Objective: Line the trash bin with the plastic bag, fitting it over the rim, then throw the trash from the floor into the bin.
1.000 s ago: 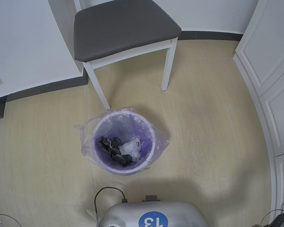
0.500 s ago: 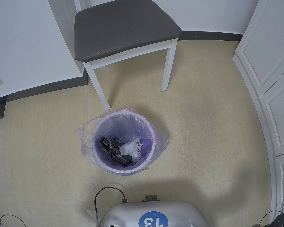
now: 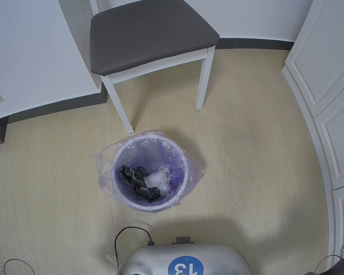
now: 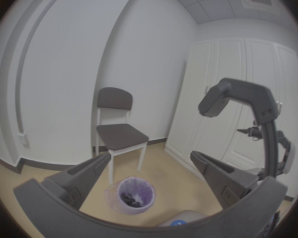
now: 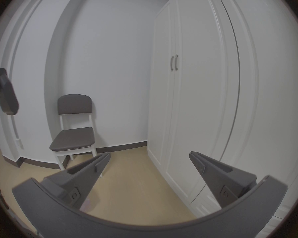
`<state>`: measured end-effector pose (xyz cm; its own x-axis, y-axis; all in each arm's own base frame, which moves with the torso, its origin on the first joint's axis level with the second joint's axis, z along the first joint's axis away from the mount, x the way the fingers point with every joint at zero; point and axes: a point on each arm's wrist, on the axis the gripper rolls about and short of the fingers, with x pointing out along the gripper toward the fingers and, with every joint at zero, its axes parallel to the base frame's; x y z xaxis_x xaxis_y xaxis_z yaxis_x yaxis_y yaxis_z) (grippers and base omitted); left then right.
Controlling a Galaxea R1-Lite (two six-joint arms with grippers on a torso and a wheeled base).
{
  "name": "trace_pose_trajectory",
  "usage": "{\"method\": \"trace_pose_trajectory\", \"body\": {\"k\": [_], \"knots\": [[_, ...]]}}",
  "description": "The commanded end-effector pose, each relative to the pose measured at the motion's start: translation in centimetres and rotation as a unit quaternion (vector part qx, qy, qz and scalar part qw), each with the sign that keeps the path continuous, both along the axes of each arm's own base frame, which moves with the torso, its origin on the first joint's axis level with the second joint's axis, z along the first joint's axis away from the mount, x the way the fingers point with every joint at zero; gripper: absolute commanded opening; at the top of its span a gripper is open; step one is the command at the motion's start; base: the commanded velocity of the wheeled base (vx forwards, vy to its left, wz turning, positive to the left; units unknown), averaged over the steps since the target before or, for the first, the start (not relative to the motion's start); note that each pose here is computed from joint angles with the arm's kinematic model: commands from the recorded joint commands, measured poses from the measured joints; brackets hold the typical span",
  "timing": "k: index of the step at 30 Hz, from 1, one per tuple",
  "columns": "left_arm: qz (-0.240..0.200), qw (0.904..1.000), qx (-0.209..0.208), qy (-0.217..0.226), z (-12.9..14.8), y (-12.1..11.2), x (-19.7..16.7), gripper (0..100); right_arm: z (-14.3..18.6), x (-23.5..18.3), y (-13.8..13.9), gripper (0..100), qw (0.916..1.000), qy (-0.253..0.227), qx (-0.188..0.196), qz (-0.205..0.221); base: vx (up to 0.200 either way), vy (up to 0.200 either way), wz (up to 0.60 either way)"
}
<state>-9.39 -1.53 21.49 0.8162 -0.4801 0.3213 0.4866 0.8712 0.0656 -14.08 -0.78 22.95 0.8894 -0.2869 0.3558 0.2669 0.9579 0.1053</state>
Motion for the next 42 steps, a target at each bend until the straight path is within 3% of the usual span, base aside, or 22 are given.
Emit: {"method": "trace_pose_trajectory", "body": {"k": [1, 5, 13, 22, 30, 36, 42], "knots": [[0.014, 0.9998, 0.016, -0.006, -2.6, 0.5, 0.2, 100, -1.8, 0.7, 0.3, 100, 0.9997, 0.013, 0.008, 0.020, 0.000, 0.000, 0.00], [0.072, 0.9974, 0.001, 0.012, -3.7, 0.7, 1.2, 100, -3.5, 3.2, 0.3, 100, 0.9985, 0.041, 0.012, 0.033, 0.000, 0.000, 0.00], [0.126, 0.9914, -0.009, 0.033, -5.5, 1.0, 2.9, 100, -7.5, 8.0, 0.4, 100, 0.9963, 0.052, -0.002, 0.068, 0.000, 0.000, 0.00], [0.152, 0.9851, -0.008, 0.080, -8.6, 1.1, 5.0, 100, -13.3, 11.5, 0.6, 100, 0.9899, 0.099, -0.013, 0.100, 0.000, 0.000, 0.00], [0.233, 0.9634, 0.016, 0.131, -13.2, 1.4, 7.1, 100, -14.6, 11.8, 0.7, 100, 0.9813, 0.147, -0.016, 0.122, 0.000, 0.000, 0.00], [0.258, 0.9572, 0.020, 0.130, -13.3, 1.5, 7.1, 100, -14.6, 11.8, 0.8, 100, 0.9768, 0.148, -0.024, 0.153, 0.000, 0.000, 0.00], [0.341, 0.9303, 0.023, 0.134, -13.3, 1.9, 7.0, 100, -14.9, 11.8, 0.9, 100, 0.9706, 0.166, -0.044, 0.169, 0.000, 0.000, 0.00]]}}
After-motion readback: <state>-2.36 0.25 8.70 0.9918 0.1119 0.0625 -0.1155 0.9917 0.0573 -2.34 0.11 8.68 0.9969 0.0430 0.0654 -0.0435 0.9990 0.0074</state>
